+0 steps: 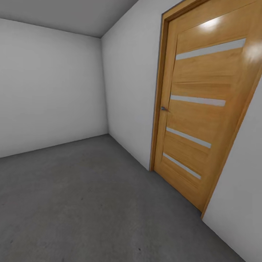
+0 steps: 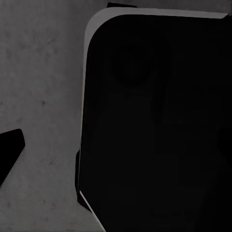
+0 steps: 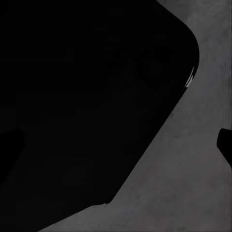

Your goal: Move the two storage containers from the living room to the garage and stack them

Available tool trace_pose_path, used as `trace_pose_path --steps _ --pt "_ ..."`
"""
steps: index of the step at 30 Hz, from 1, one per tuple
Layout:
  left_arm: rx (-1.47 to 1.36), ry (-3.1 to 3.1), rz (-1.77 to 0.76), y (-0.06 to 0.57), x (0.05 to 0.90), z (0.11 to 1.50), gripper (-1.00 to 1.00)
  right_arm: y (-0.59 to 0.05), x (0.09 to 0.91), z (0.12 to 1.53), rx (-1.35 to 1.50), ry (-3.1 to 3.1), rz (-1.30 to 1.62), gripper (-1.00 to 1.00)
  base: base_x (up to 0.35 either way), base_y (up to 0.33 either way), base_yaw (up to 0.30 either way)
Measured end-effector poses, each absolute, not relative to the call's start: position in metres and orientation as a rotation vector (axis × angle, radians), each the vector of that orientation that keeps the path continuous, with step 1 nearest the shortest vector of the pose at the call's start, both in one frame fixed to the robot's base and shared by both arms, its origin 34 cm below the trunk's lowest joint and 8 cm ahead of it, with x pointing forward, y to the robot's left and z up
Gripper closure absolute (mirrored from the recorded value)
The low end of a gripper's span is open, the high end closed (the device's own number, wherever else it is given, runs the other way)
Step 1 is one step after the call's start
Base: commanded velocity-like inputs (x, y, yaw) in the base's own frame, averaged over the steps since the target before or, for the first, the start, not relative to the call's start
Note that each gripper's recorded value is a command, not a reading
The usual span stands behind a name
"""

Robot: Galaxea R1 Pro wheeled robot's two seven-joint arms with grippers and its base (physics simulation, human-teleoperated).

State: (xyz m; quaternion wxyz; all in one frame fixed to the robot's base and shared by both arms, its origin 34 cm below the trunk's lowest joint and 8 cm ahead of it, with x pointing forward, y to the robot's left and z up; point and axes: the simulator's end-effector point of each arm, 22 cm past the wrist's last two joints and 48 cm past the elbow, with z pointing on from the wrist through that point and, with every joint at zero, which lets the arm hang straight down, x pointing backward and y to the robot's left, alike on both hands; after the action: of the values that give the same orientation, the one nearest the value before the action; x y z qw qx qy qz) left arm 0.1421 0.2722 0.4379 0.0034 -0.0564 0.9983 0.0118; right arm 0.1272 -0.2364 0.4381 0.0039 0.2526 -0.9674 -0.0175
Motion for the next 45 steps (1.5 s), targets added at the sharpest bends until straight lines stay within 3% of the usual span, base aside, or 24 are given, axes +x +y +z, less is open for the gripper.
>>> trace_pose_path --steps 18,45 --pt "-0.177 3.13 0.037 0.2722 0.1421 0.4379 -1.0 -0.236 0.1274 0.4381 0.784 -3.035 -0.056 -1.0 0.323 0.0 -0.013" --pt "-0.177 3.128 0.037 0.2722 0.1424 0.4379 -1.0 -0.2365 0.1271 0.4381 0.783 -3.034 -0.054 -1.0 0.323 0.0 -0.211"
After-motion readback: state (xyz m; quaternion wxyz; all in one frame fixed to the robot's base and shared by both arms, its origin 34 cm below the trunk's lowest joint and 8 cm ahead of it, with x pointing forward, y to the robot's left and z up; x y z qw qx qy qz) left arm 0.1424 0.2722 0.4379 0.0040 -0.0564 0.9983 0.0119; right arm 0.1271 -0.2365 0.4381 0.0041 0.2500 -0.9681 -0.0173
